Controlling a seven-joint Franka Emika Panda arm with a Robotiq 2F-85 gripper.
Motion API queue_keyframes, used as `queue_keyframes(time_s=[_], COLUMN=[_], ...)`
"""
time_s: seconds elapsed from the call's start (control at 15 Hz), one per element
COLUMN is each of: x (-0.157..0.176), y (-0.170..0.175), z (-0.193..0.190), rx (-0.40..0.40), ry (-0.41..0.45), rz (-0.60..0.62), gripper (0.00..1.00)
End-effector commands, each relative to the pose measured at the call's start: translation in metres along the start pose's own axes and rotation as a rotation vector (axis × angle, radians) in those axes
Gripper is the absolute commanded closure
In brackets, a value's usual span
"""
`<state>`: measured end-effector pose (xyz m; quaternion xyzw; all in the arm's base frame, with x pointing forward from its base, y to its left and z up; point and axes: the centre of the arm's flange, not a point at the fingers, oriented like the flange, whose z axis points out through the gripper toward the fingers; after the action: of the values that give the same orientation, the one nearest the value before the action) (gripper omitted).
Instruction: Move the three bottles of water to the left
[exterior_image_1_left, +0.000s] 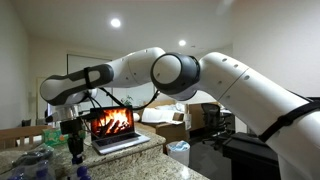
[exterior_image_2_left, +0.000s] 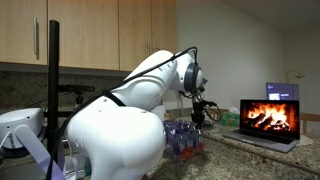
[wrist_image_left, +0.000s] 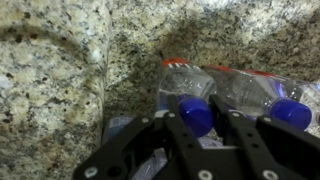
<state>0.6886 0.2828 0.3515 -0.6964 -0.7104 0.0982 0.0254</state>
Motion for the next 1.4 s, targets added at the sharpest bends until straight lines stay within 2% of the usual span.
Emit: queue_keyframes(time_s=[0.0, 0.07, 0.13, 0.4, 0.6, 1.0, 1.33], x=[0.0, 0.0, 0.0, 0.001, 0.0, -0.012, -0.006], y=[0.0, 0.0, 0.0, -0.028, -0.037, -0.046, -0.05], z=[0.0, 0.0, 0.0, -0.018, -0.03, -0.016, 0.008], rx=[0.0, 0.0, 0.0, -0.086, -0.123, -0.088, -0.082], ry=[0.0, 0.0, 0.0, -0.015, -0.013, -0.031, -0.023], rz=[0.0, 0.0, -0.001, 0.004, 0.003, 0.003, -0.017], gripper=[0.65, 0.65, 0.85, 0.85, 0.85, 0.85, 0.85])
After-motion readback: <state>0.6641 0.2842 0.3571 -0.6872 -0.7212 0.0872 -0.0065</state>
